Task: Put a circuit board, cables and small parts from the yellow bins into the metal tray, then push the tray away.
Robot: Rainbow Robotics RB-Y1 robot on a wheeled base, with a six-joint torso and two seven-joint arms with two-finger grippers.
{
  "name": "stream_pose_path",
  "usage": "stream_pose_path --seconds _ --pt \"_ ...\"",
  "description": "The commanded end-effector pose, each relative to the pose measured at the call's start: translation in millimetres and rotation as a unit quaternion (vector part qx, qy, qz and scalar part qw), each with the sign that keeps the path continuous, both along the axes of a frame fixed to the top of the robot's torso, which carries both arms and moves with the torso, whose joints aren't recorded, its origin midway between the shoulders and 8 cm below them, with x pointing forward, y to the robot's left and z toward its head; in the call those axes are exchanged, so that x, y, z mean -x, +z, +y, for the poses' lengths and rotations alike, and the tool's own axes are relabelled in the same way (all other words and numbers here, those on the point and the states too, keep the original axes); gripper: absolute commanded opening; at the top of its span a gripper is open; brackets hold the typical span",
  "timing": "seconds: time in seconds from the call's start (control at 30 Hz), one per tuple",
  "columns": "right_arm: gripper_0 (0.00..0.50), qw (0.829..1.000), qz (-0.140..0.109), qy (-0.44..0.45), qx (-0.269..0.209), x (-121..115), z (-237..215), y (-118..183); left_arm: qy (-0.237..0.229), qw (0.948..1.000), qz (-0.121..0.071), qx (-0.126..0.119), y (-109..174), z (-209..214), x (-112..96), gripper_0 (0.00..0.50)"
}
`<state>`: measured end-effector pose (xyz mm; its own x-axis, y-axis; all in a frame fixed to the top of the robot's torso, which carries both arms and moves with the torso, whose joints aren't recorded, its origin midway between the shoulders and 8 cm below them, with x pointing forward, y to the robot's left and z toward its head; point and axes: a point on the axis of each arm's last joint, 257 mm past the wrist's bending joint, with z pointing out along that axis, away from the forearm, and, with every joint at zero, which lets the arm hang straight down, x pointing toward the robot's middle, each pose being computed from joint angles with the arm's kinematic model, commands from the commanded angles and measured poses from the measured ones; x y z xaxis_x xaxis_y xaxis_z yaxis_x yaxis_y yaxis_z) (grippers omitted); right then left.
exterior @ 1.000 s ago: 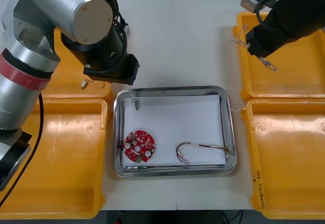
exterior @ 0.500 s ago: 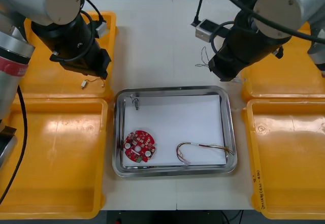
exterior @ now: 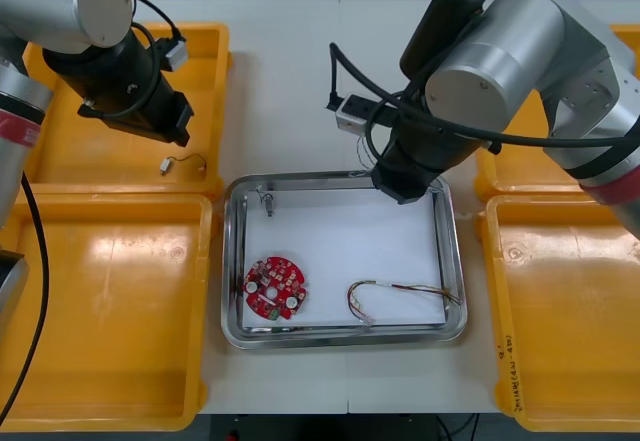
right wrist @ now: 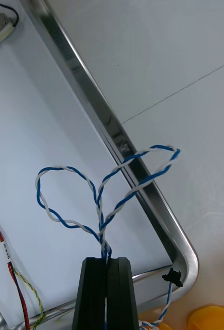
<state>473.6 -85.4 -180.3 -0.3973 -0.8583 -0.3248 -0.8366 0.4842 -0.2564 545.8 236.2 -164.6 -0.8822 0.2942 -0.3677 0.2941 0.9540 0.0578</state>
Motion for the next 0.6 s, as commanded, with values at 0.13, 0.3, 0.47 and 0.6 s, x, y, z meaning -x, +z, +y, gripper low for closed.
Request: stream_pose_path --seconds 0.13,0.3,0.47,0.6 --pt "0.000 0.997 -0.035 0.059 0.031 5.7 29.0 -8.1 -0.062 0.9956 -0.053 -0.045 34.3 25.4 -28.4 0.500" --pt "0.000 0.996 -0.036 0.068 0.054 9.0 22.6 -28.8 -0.060 0.9956 -0.052 -0.049 20.2 32.5 -28.4 0.500" --pt "0.000 0.996 -0.032 0.067 0.058 12.3 18.1 -43.4 -0.059 0.9953 -0.058 -0.050 8.9 37.9 -30.7 0.500" --pt "0.000 0.996 -0.029 0.071 0.054 14.9 18.0 -52.4 -0.060 0.9952 -0.060 -0.050 -5.2 41.6 -30.4 0.500"
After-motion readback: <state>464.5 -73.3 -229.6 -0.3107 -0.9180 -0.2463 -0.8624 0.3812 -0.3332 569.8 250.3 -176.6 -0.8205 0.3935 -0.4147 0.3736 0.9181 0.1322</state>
